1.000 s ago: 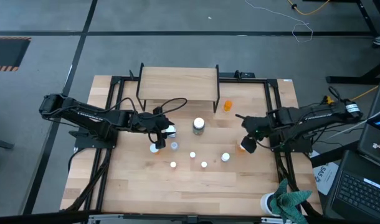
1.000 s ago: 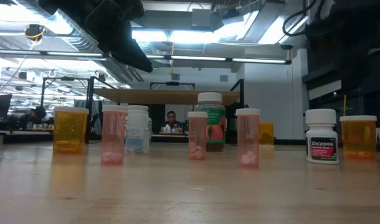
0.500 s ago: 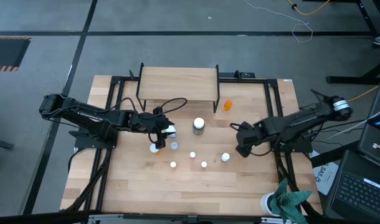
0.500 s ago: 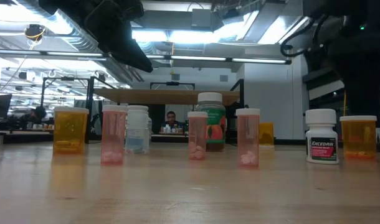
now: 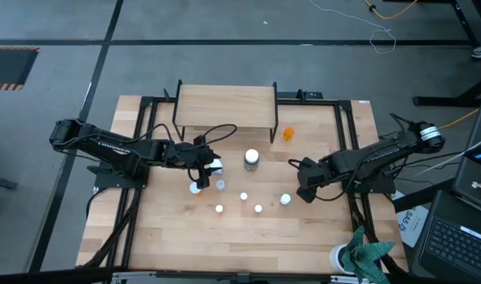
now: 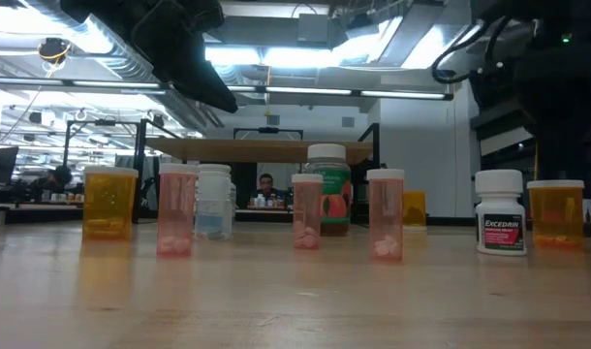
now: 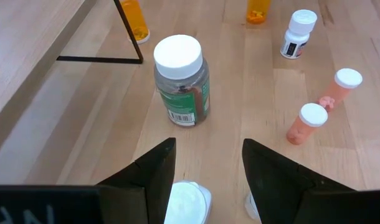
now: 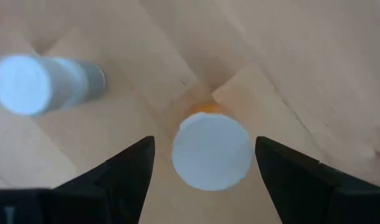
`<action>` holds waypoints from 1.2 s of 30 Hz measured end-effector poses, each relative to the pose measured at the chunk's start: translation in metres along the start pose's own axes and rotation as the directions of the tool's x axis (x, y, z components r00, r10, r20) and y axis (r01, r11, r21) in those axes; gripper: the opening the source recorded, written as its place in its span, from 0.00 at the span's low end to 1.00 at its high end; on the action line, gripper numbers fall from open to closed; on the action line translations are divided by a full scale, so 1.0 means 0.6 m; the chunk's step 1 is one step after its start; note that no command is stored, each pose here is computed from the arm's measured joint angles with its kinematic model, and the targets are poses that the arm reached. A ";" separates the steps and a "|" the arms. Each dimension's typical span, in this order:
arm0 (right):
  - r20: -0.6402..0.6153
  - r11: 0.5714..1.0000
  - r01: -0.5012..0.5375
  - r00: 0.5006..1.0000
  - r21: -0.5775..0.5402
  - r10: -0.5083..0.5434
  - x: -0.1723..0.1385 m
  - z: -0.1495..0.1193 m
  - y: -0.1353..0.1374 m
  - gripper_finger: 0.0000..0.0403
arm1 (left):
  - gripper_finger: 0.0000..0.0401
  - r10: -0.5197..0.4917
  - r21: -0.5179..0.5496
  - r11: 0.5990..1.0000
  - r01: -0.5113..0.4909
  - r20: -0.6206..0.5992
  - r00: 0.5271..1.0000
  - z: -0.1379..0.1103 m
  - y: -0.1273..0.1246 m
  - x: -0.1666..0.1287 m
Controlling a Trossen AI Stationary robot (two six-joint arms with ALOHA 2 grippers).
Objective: Pick and place medicine bottles onto shelf by color
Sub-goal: Put the right orange pill bottle on the shelf
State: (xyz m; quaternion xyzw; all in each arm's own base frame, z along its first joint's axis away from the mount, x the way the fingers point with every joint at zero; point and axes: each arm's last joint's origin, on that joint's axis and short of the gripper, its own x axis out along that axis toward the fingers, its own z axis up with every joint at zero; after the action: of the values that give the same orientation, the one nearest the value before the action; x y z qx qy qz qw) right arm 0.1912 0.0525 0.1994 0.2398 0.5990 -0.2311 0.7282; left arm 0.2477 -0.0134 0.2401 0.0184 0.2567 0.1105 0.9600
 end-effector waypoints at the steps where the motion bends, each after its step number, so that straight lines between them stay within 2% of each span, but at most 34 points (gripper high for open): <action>1: -0.009 1.000 0.012 1.000 -0.006 -0.012 0.003 -0.001 0.001 0.70 | 0.45 0.000 0.000 1.000 0.000 0.000 1.000 0.000 0.000 0.000; 13: -0.047 0.998 0.066 0.997 -0.012 -0.067 0.028 0.000 0.011 0.69 | 0.45 0.000 0.000 1.000 0.000 0.000 1.000 0.000 0.000 0.000; 20: -0.047 0.998 0.066 0.997 -0.013 -0.066 0.028 0.000 0.011 0.53 | 0.45 0.000 0.000 1.000 0.000 0.000 1.000 0.000 0.000 0.000; 24: -0.049 0.998 0.062 0.997 -0.032 -0.063 0.024 0.002 0.013 0.52 | 0.45 0.005 0.001 1.000 -0.005 0.000 1.000 0.000 0.000 0.000; 28: -0.011 0.996 0.008 1.000 -0.092 -0.009 -0.008 0.019 0.031 0.52 | 0.45 0.006 0.000 1.000 -0.006 0.000 1.000 0.000 0.001 0.000; 32: 0.034 0.987 -0.028 0.999 -0.160 0.033 -0.068 0.049 0.047 0.52 | 0.45 0.006 0.000 1.000 -0.006 0.000 1.000 0.000 0.001 0.000; 36: 0.200 0.978 -0.004 0.979 -0.210 0.047 -0.147 0.092 0.052 0.52 | 0.45 0.006 0.000 1.000 -0.006 0.000 1.000 0.000 0.001 0.000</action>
State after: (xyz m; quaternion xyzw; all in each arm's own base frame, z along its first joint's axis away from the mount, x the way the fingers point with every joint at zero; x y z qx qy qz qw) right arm 0.2372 0.0466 0.2975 0.1449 0.5388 -0.1811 0.8099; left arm 0.2477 -0.0129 0.2401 0.0194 0.2565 0.1136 0.9597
